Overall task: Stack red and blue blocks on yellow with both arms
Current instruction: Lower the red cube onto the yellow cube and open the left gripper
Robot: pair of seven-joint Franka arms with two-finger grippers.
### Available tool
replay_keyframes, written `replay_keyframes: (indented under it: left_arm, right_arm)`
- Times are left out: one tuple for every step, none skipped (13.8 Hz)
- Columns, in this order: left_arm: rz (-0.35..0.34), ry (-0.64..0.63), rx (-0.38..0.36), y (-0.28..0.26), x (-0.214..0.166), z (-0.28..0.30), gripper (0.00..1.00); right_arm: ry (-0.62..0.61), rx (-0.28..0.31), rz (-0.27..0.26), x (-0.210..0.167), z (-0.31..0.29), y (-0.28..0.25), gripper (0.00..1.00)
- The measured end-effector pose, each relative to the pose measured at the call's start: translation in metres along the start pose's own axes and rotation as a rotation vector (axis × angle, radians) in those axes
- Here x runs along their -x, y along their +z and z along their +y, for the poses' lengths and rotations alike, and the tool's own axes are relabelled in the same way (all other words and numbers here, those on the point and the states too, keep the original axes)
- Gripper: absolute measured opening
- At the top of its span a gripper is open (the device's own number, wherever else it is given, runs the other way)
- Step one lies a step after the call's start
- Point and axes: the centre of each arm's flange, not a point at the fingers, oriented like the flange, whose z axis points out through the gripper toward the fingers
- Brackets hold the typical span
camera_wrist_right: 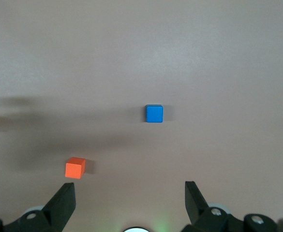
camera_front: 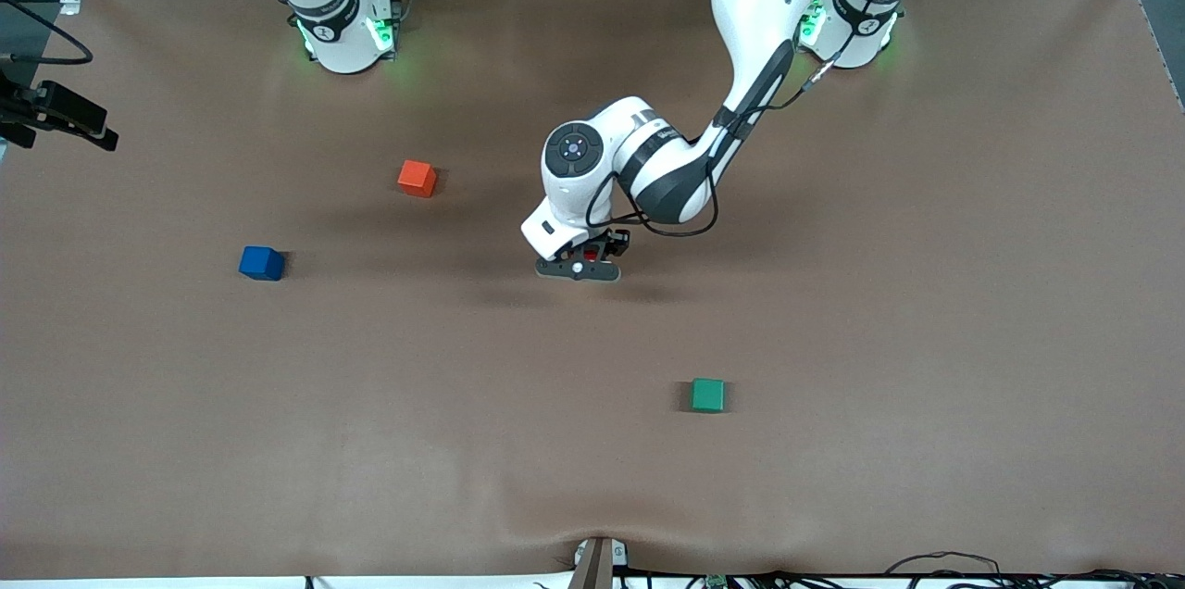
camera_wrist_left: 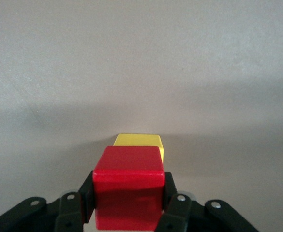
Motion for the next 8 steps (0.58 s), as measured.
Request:
replay_keyframes:
  left_arm:
    - [0.0, -0.007, 0.0, 0.0002, -0.0001, 0.0001, 0.56]
    - [0.0, -0.011, 0.001, 0.0001, -0.0002, 0.0001, 0.56]
    - [0.0, -0.013, 0.001, 0.0002, -0.0002, 0.0001, 0.56]
    - [0.0, -0.014, 0.001, 0.0003, -0.0002, 0.0001, 0.56]
    - [0.0, -0.015, 0.0, 0.0003, -0.0001, 0.0002, 0.56]
    - [0.0, -0.015, 0.0, 0.0004, 0.0, 0.0004, 0.56]
    - [0.0, -0.017, 0.0, 0.0004, 0.0001, 0.0005, 0.56]
    - [0.0, -0.02, 0.0, 0.0004, 0.0001, 0.0005, 0.56]
  right_arm:
    - [0.0, 0.0, 0.0, 0.0, 0.0, 0.0, 1.0]
    - [0.0, 0.0, 0.0, 0.0, 0.0, 0.0, 1.0]
    - [0.0, 0.0, 0.0, 0.0, 0.0, 0.0, 1.0]
    - [0.0, 0.0, 0.0, 0.0, 0.0, 0.0, 1.0]
    - [0.0, 0.0, 0.0, 0.0, 0.0, 0.0, 1.0]
    - [0.0, 0.0, -0.001, 0.0001, 0.0, 0.0, 1.0]
    - [0.0, 0.0, -0.001, 0.0001, 0.0, 0.0001, 1.0]
    - [0.0, 0.0, -0.001, 0.0001, 0.0, 0.0001, 1.0]
